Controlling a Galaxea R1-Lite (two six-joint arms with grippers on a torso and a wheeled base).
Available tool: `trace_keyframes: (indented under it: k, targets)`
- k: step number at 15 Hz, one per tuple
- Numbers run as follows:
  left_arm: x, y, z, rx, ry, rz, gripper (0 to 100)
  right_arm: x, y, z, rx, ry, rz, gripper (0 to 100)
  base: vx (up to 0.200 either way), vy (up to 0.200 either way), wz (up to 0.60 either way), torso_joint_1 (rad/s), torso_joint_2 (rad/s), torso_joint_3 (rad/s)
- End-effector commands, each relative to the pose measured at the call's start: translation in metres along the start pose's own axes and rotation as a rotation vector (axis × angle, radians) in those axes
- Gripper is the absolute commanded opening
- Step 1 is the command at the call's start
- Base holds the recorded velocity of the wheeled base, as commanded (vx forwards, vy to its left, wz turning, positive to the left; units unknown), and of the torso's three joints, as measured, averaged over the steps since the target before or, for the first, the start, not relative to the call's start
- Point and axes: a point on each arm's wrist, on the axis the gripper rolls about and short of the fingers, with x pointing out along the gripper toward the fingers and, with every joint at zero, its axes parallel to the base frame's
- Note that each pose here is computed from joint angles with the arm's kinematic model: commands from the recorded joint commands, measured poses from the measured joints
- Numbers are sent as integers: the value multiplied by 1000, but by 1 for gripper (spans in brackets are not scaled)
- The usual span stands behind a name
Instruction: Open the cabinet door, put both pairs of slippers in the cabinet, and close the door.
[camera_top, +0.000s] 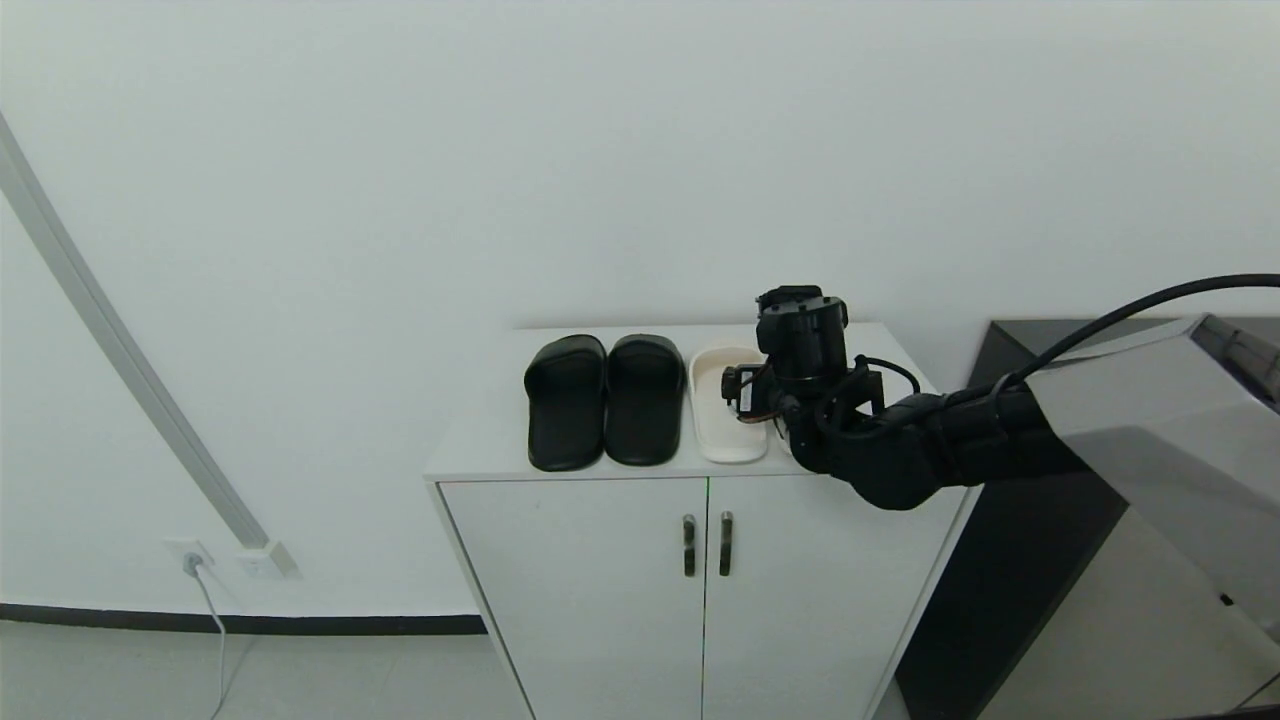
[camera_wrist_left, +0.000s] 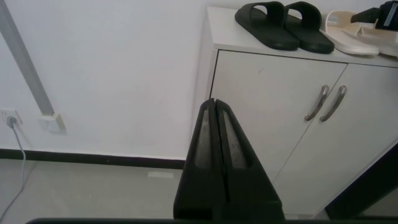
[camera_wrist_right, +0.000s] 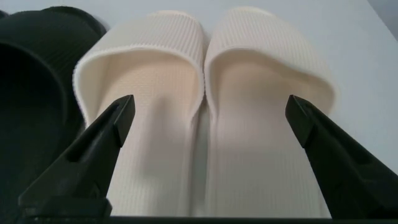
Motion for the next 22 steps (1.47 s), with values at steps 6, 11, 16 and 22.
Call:
trace_keyframes:
  k: [6, 11, 16, 22]
  targets:
    - [0, 0, 0, 0, 0, 1, 0, 29, 5, -4, -1, -17, -20, 100, 0, 0, 0, 0, 0, 0]
    - [0, 0, 0, -3, 0, 1, 0, 42, 6, -8, -4, -10, -33, 100, 0, 0, 0, 0, 0, 0]
    - [0, 0, 0, -3, 0, 1, 0, 54, 3, -5, 5, -16, -50, 0, 0, 0, 0, 0, 0, 0]
    - [0, 0, 0, -3, 0, 1, 0, 43, 2, 13, 22, -46, -47, 0, 0, 0, 0, 0, 0, 0]
